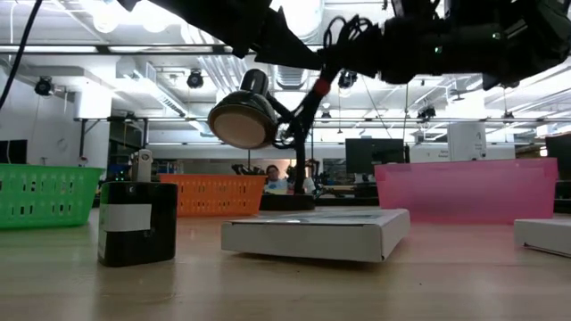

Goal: Pick and place items into bin
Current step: Put the black charger cable into the pink bin

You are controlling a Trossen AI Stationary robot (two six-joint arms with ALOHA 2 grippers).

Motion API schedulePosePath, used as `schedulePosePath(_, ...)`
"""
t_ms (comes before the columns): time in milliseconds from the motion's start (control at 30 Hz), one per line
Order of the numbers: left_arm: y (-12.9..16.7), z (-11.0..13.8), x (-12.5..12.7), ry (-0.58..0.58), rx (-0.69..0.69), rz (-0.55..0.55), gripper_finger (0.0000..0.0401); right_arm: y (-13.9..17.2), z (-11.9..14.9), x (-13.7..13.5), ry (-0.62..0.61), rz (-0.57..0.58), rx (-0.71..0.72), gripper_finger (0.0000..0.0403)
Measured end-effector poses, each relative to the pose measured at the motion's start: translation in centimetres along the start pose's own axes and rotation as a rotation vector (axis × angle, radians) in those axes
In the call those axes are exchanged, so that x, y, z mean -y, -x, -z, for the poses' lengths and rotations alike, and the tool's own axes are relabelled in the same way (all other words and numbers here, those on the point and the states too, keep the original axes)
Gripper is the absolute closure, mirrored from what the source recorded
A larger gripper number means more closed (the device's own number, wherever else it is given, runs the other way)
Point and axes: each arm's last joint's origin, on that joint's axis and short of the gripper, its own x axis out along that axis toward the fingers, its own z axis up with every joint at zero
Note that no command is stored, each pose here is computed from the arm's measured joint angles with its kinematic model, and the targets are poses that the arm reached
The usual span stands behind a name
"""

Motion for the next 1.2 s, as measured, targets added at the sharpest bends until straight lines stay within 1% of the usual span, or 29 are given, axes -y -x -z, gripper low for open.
schedulePosePath(167, 0.0, 0.0, 0.0, -0.001, -0.003, 0.000, 0.0324, 0.7, 0.0, 0.4, 0.015, 0.057, -0.053, 0.0384)
schedulePosePath(300, 0.0, 0.0, 0.0, -0.003, -0.006, -0.003, 0.0324, 1.3, 0.1, 0.8, 0.030, 0.116, -0.121, 0.0384)
schedulePosePath(467, 0.0, 0.1, 0.0, -0.003, -0.008, -0.003, 0.0324, 2.7, 0.2, 1.5, 0.042, 0.201, -0.189, 0.0385)
schedulePosePath(767, 0.0, 0.2, 0.0, -0.007, -0.018, -0.001, 0.0324, 6.4, 0.0, 2.7, 0.013, 0.282, -0.159, 0.0385)
schedulePosePath(967, 0.0, 0.2, 0.0, -0.007, -0.018, -0.002, 0.0324, 8.8, 0.4, 2.9, -0.017, 0.276, -0.125, 0.0385)
schedulePosePath(1067, 0.0, 0.2, 0.0, -0.007, -0.018, -0.002, 0.0324, 9.5, 0.4, 3.0, -0.026, 0.286, -0.111, 0.0385)
schedulePosePath(1200, 0.0, 0.2, 0.0, -0.007, -0.018, -0.002, 0.0324, 10.3, 0.5, 3.1, -0.016, 0.344, -0.130, 0.0385)
